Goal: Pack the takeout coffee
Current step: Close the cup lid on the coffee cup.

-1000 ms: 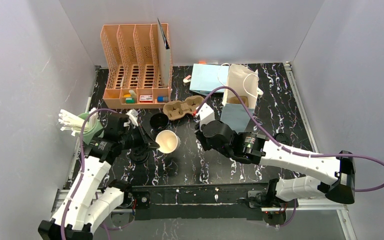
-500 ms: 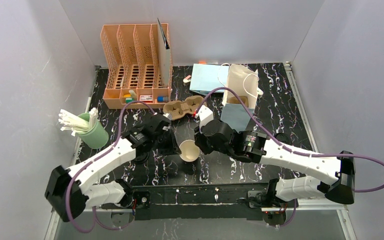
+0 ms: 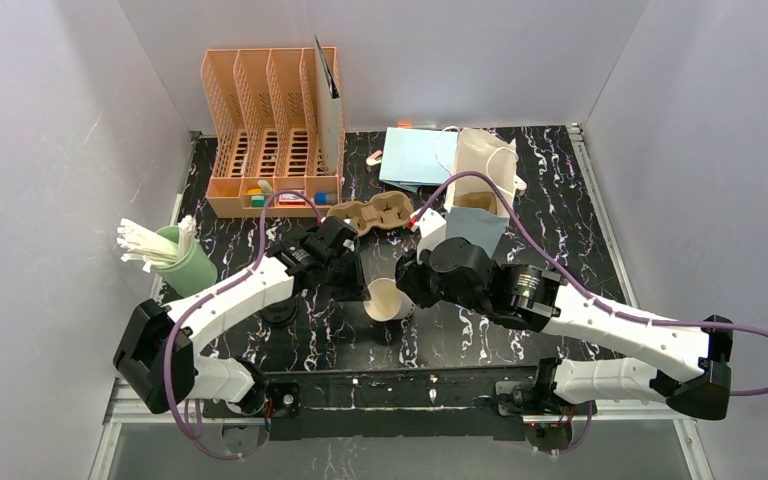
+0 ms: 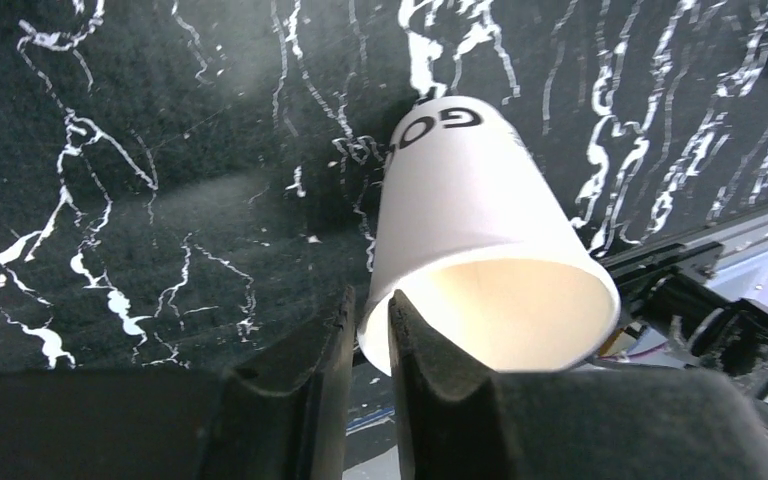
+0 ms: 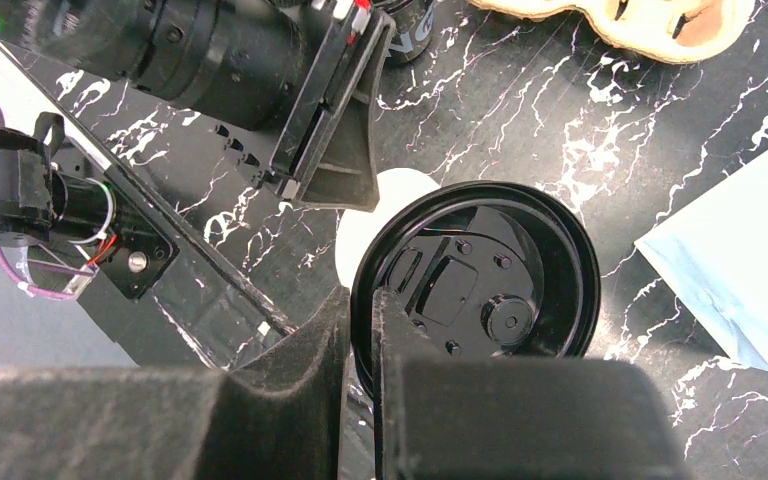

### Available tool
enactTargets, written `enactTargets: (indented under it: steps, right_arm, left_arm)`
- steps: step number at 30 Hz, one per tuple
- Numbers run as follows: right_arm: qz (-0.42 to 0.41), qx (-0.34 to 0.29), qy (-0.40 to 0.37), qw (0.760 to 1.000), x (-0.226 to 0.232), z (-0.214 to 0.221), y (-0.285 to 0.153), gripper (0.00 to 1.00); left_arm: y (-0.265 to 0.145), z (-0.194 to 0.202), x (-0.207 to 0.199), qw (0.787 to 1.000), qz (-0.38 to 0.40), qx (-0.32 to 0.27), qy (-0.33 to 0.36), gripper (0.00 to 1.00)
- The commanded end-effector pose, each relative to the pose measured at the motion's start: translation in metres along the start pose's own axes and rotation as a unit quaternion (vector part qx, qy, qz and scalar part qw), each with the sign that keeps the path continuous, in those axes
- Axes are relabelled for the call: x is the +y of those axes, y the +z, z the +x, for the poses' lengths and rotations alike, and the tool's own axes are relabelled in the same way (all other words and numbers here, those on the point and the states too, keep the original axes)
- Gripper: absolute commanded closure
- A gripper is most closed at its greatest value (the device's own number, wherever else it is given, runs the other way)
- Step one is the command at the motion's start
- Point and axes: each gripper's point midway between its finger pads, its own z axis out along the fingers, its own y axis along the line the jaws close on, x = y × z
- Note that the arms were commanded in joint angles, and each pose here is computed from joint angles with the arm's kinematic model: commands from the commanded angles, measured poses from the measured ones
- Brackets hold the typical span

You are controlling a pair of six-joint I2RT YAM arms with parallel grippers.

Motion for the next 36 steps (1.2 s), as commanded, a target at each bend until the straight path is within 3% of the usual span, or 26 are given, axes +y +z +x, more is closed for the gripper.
enactTargets:
  steps: [1,7,14,19,22,26,29,30,33,36]
  right_arm:
    - [-0.004,-0.017,0.009,1.000,0.001,-0.010,-0.004,0.94]
    - [-0.005,-0.020,0.010,1.000,0.000,-0.009,-0.003,0.94]
    - [-0.008,-0.029,0.012,0.999,0.000,-0.015,-0.009,0.94]
    - [-0.031,-0.039,0.020,0.999,0.009,-0.026,-0.017,0.94]
    - [-0.057,-0.041,0.041,0.997,0.021,-0.033,-0.016,0.94]
    - [-0.100,-0.036,0.098,0.990,0.030,-0.046,-0.003,0.95]
    - [-0.169,-0.040,0.149,0.973,0.038,-0.065,0.004,0.95]
    - [-0.204,-0.039,0.170,0.963,0.044,-0.072,0.003,0.96]
    - [-0.275,-0.063,0.215,0.935,0.049,-0.101,0.000,0.96]
    - [-0.338,-0.077,0.245,0.905,0.061,-0.126,-0.008,0.96]
  left_arm:
    - [-0.025,-0.019,-0.021,0.999,0.027,-0.037,0.005,0.79]
    - [-0.030,-0.018,-0.022,0.999,0.023,-0.032,-0.002,0.70]
    - [-0.026,-0.014,-0.035,0.998,0.061,-0.020,-0.005,0.68]
    - [-0.047,-0.029,-0.042,0.992,0.091,-0.077,0.026,0.64]
    - [-0.066,-0.036,-0.034,0.984,0.097,-0.130,0.066,0.54]
    - [-0.113,-0.044,-0.012,0.954,0.102,-0.245,0.138,0.40]
    - [-0.140,-0.035,-0.010,0.915,0.170,-0.321,0.178,0.08]
    - [-0.147,-0.032,-0.012,0.900,0.197,-0.343,0.184,0.03]
    - [-0.164,-0.025,-0.021,0.856,0.265,-0.396,0.202,0.02]
    - [-0.180,-0.030,-0.024,0.823,0.284,-0.444,0.213,0.02]
